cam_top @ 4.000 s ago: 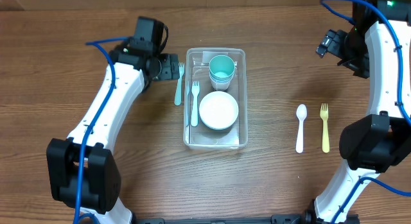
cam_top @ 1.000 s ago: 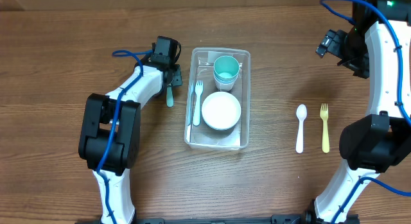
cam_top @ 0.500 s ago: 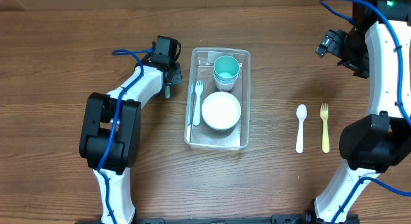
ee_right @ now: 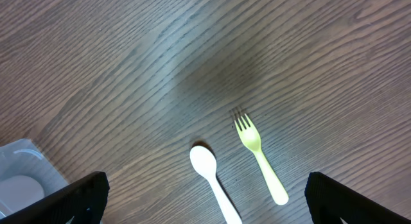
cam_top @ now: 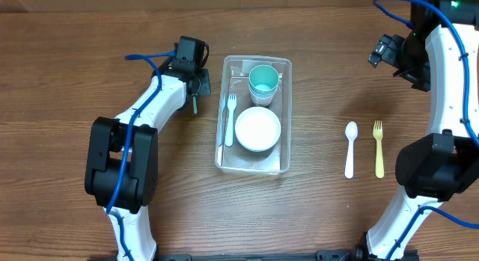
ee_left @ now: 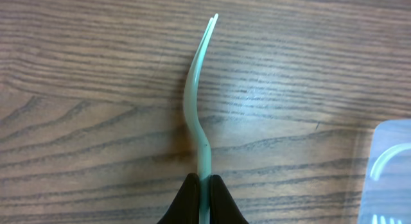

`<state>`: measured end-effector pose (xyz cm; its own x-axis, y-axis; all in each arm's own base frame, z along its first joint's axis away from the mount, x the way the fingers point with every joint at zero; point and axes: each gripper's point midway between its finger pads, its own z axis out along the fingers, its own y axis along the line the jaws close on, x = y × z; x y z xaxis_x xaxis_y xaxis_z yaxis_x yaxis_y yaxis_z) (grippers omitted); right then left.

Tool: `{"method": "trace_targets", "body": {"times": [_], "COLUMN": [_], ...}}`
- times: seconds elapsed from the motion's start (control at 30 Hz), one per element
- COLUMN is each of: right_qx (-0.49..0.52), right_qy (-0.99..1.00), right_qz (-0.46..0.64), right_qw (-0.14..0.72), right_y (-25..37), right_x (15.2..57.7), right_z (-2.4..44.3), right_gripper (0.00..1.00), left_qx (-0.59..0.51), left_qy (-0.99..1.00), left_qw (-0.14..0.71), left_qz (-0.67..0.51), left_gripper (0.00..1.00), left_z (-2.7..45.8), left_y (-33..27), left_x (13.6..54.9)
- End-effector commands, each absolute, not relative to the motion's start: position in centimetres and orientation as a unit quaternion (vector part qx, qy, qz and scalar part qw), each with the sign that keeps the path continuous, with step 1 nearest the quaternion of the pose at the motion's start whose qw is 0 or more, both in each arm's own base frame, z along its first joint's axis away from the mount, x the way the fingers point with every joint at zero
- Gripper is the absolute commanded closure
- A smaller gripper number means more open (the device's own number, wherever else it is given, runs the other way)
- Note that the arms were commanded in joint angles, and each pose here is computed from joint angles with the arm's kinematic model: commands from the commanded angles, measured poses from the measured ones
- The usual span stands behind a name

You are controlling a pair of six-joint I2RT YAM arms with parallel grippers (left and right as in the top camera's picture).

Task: Pack container
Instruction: 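Lower the white fork into the container's left side and open the left gripper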

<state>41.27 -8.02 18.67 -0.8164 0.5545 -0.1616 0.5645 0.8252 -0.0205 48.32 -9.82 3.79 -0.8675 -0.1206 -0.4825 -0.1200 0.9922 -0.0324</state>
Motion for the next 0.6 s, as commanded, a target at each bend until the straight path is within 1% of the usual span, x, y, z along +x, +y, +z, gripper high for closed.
{"method": "trace_targets", "body": {"times": [0.0, 0.13, 0.23, 0.4, 0.57], "right_qx": [0.297, 0.297, 0.297, 0.297, 0.297], "right_qy": [0.949, 0.948, 0.949, 0.949, 0.949], "right_qz": [-0.03, -0.03, -0.03, -0.03, -0.03], "right_qw": [0.107, 0.107, 0.107, 0.107, 0.107], "right_y": [-8.1, -8.1, -8.1, -8.1, -8.1], "right_x": [41.4, 41.4, 41.4, 41.4, 41.4], "right_z": [20.9, 20.9, 20.9, 20.9, 20.9], "right_gripper": [0.0, 0.0, 0.0, 0.0, 0.0], "left_qx": [-0.065, -0.066, -0.066, -0.078, -0.042], "left_qy": [0.963, 0.962, 0.958, 0.945, 0.943], "left_qw": [0.263, 0.266, 0.279, 0.315, 0.32], "left_qz": [-0.009, -0.01, -0.015, -0.035, -0.08], "left_gripper": [0.96, 0.96, 0.96, 0.96, 0.96], "left_z": [5.4, 6.1, 7.9, 13.6, 17.5], "left_y": [-9.9, -9.8, -9.8, -10.0, -13.8], "left_x": [48.7, 48.6, 48.5, 47.4, 44.4]}}
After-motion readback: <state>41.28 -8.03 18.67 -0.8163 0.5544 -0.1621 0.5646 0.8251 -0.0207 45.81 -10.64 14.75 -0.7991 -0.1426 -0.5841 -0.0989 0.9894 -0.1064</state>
